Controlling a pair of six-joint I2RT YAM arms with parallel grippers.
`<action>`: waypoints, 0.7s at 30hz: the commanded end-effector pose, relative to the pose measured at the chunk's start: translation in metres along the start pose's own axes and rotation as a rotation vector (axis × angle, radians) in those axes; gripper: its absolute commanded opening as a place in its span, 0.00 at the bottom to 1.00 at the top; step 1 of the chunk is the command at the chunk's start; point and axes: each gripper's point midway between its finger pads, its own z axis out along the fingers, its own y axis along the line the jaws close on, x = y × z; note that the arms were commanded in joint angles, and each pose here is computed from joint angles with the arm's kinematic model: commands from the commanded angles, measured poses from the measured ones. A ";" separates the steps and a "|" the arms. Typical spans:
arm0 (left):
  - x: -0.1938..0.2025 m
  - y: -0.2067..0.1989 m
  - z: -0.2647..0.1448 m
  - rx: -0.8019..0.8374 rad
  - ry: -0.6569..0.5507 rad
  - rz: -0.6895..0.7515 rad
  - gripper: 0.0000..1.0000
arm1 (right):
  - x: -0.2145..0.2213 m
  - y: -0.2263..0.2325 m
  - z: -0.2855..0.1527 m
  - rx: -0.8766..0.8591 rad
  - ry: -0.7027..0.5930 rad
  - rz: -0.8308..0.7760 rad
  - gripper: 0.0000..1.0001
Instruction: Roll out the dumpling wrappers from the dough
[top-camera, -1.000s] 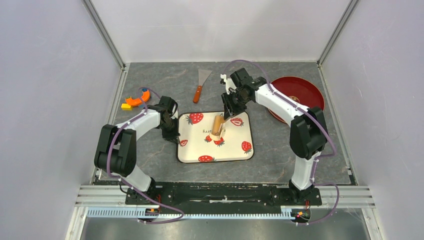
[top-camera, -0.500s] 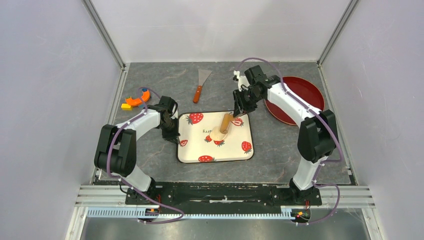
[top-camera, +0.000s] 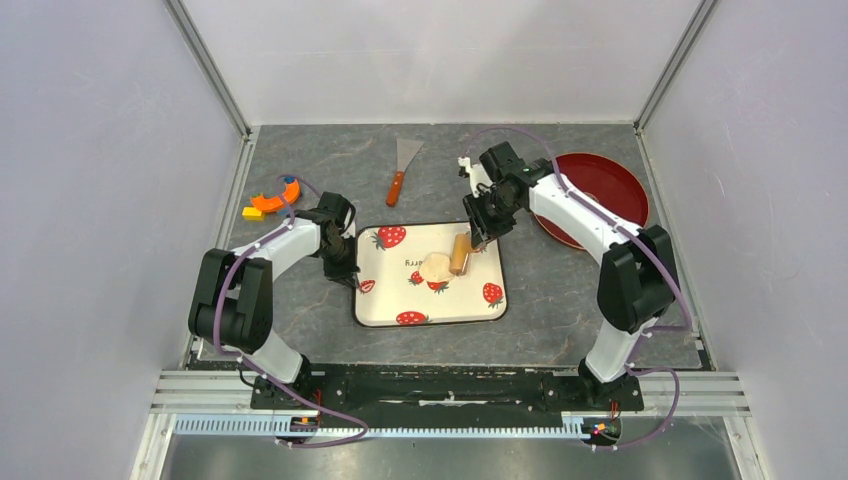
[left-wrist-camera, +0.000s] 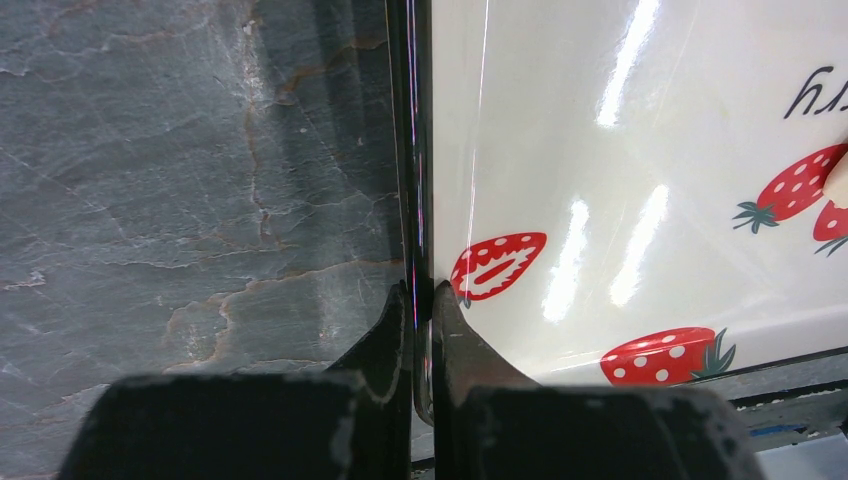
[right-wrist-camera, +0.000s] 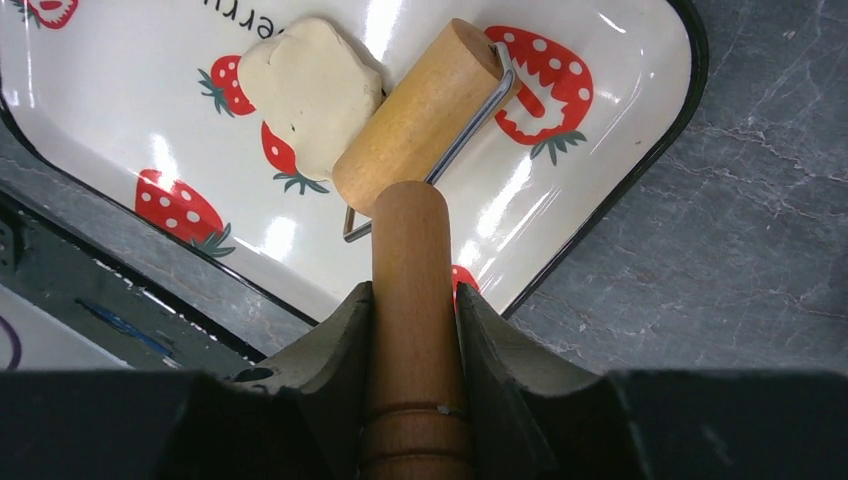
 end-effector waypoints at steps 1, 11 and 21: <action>-0.008 0.004 -0.006 -0.029 -0.020 0.089 0.02 | 0.013 -0.011 -0.002 0.164 0.066 -0.078 0.00; -0.008 0.004 -0.007 -0.028 -0.022 0.090 0.02 | -0.055 0.005 -0.061 0.173 -0.128 -0.082 0.00; -0.008 0.005 -0.007 -0.034 -0.015 0.094 0.02 | -0.056 0.045 -0.038 0.081 -0.082 -0.144 0.00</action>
